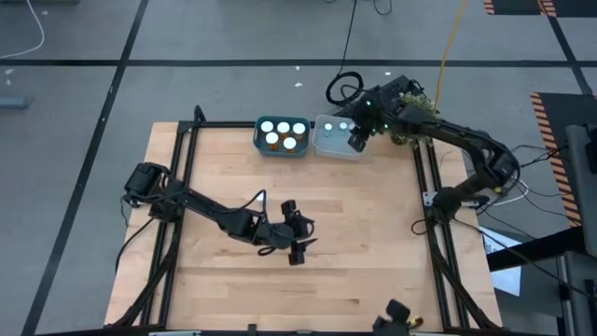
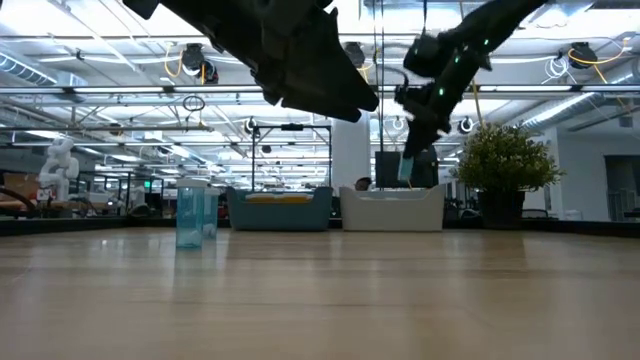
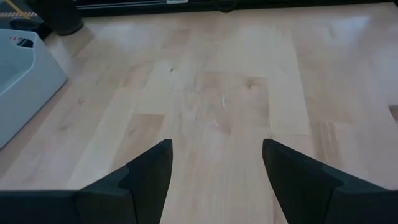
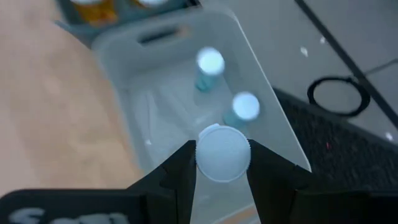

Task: Pick and place medicine bottles into bin by pill shape (circle, oval)
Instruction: Put the blue pill bottle into the gray bin

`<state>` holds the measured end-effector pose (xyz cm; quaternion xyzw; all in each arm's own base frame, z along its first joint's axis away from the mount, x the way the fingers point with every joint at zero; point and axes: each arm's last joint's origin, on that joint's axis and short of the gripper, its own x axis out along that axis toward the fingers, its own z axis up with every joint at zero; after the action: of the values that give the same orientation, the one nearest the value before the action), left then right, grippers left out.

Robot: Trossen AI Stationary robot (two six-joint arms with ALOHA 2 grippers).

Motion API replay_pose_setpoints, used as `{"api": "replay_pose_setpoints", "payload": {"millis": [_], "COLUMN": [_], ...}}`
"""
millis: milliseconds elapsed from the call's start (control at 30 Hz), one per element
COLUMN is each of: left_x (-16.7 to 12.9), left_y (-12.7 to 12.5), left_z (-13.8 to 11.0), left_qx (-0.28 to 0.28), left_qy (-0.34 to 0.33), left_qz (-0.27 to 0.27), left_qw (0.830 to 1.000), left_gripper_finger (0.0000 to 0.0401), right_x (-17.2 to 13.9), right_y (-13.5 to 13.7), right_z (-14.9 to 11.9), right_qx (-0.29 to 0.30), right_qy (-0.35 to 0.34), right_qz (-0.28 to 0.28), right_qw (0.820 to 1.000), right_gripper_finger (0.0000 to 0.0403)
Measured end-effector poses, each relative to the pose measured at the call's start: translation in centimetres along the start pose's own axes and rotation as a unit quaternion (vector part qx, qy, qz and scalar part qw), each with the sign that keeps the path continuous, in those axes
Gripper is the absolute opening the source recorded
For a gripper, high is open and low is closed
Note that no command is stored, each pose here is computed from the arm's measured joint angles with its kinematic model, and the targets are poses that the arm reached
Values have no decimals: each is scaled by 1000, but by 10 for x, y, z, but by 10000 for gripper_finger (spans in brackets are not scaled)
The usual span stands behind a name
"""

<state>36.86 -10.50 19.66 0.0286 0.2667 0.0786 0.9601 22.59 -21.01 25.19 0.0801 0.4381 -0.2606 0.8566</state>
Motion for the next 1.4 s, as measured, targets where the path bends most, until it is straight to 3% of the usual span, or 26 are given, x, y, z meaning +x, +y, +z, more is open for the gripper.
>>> {"api": "replay_pose_setpoints", "payload": {"millis": [233,433,1167,1400], "left_x": [3,5,13,14], "left_y": [7,12,34,36], "left_z": [1,1,4,5], "left_qx": [5,13,29,29], "left_qy": [2,3,8,9], "left_qz": [8,10,15,13], "left_qw": [1000,1000,999,999], "left_gripper_finger": [250,250,250,250], "right_x": [41,60,80,80], "right_y": [-26,-31,-38,-37], "right_z": [-14,-19,-28,-30], "right_qx": [10,8,5,11], "right_qy": [50,63,92,100], "right_qz": [-11,-12,-20,-18], "right_qw": [999,998,996,995], "right_gripper_finger": [121,121,122,154]}}
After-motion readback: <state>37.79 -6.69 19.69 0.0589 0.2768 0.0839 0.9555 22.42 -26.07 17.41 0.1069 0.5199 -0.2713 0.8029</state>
